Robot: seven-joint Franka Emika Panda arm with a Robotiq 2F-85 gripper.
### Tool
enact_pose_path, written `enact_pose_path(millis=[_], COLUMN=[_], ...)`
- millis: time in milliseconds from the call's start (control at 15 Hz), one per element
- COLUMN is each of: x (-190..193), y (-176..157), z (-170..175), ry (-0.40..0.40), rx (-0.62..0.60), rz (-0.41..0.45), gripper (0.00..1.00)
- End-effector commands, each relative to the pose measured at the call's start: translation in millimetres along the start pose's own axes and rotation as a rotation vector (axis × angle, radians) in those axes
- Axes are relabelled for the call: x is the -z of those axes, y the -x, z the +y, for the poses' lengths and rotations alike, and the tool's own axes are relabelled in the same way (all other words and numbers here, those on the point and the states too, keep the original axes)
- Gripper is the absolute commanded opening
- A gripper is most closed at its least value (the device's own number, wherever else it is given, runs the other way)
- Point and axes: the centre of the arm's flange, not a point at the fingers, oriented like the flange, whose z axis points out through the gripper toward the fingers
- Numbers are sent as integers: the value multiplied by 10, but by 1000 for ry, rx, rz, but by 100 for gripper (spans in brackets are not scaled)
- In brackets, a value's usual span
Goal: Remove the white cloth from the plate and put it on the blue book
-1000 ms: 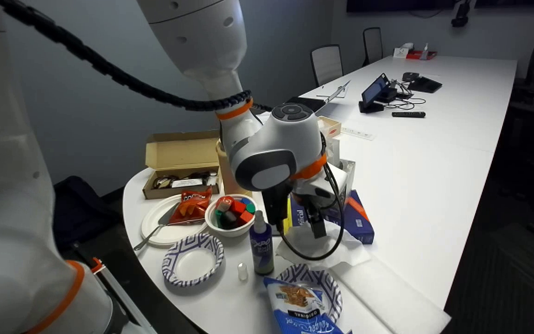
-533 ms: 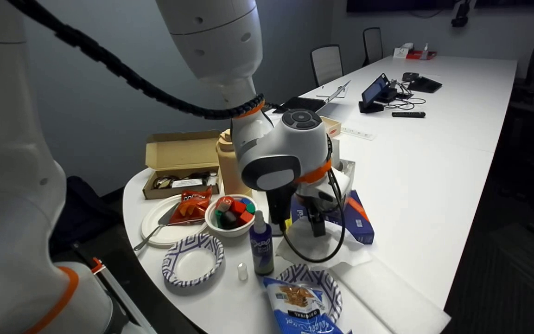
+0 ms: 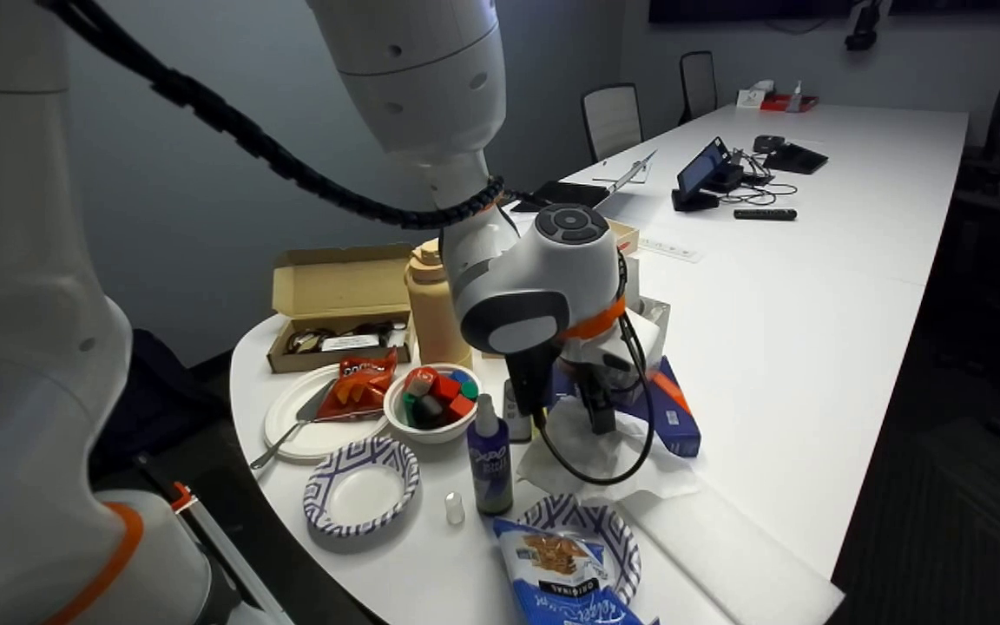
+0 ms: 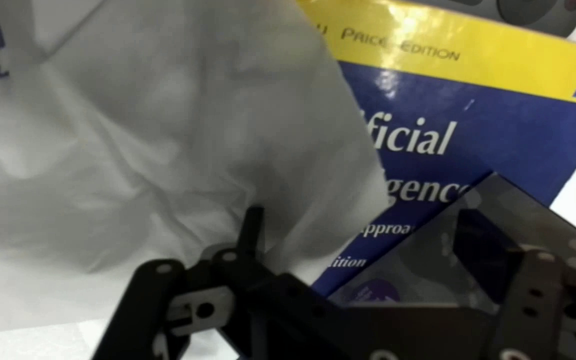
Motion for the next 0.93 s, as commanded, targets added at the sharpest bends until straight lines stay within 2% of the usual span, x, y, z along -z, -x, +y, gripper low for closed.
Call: enact_pose_path(millis=[0, 600, 867], x=[18, -170, -52], y=[-73, -93, -61], z=[-45, -131, -89], ry=[-14, -38, -11], rx=[32, 95, 103], rz=[37, 25, 21], gripper=[100, 100, 100])
